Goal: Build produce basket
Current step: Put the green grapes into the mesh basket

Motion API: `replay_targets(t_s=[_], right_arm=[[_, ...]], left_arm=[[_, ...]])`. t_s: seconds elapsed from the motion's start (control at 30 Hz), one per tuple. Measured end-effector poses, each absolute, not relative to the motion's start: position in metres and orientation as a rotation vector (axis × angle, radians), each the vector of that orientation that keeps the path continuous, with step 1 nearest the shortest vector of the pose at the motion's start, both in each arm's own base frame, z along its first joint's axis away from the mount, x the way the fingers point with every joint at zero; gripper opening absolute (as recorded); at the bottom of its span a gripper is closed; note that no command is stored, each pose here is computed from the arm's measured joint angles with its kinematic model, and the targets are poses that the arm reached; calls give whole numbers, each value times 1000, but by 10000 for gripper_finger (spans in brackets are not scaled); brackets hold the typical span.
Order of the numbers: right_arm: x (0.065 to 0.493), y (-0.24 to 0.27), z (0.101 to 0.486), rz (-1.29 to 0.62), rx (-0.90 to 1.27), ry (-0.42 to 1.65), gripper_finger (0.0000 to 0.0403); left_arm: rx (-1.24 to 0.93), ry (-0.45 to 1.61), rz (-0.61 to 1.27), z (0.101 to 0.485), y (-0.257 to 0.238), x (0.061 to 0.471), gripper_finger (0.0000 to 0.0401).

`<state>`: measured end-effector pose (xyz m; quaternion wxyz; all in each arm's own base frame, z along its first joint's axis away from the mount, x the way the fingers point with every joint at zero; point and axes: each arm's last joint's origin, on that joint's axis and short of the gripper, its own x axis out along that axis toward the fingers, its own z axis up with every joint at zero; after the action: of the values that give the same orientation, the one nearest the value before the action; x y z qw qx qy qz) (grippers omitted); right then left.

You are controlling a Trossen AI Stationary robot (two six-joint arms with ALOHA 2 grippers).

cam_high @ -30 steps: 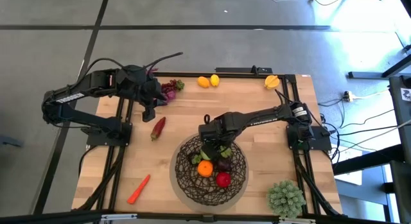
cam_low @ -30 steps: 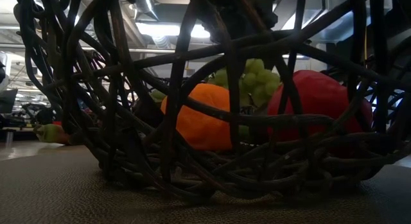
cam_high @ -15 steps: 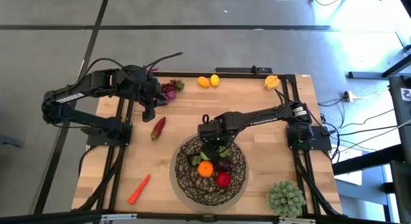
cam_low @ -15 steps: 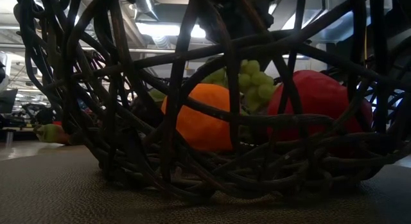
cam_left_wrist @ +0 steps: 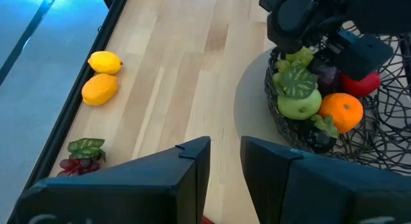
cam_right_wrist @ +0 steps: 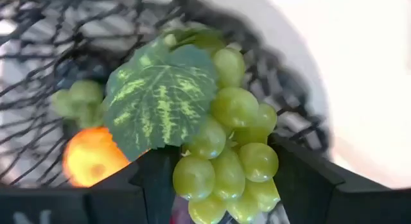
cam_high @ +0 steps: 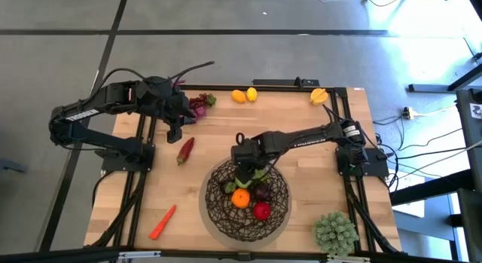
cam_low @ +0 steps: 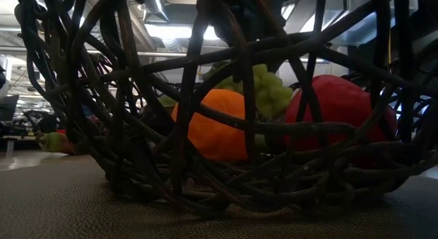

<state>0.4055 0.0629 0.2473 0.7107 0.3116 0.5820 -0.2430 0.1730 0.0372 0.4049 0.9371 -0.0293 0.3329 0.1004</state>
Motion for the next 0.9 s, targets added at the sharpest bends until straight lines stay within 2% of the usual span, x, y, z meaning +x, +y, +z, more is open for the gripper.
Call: replay_targets(t_s=[0.2, 0.37, 0.67, 0.9], right_arm=[[405, 68, 247, -520, 667, 1289, 222], [408, 71, 249, -405, 675, 1302, 221], [404, 70, 248, -476, 735, 1331, 222], [408, 75, 255, -363, 708, 1287, 222]], left_arm=[[-61, 683, 205, 405, 37, 173, 76], [-61, 683, 205, 405, 37, 173, 76], [-61, 692, 205, 404, 37, 172, 76], [-44, 705, 197, 403, 37, 172, 76]])
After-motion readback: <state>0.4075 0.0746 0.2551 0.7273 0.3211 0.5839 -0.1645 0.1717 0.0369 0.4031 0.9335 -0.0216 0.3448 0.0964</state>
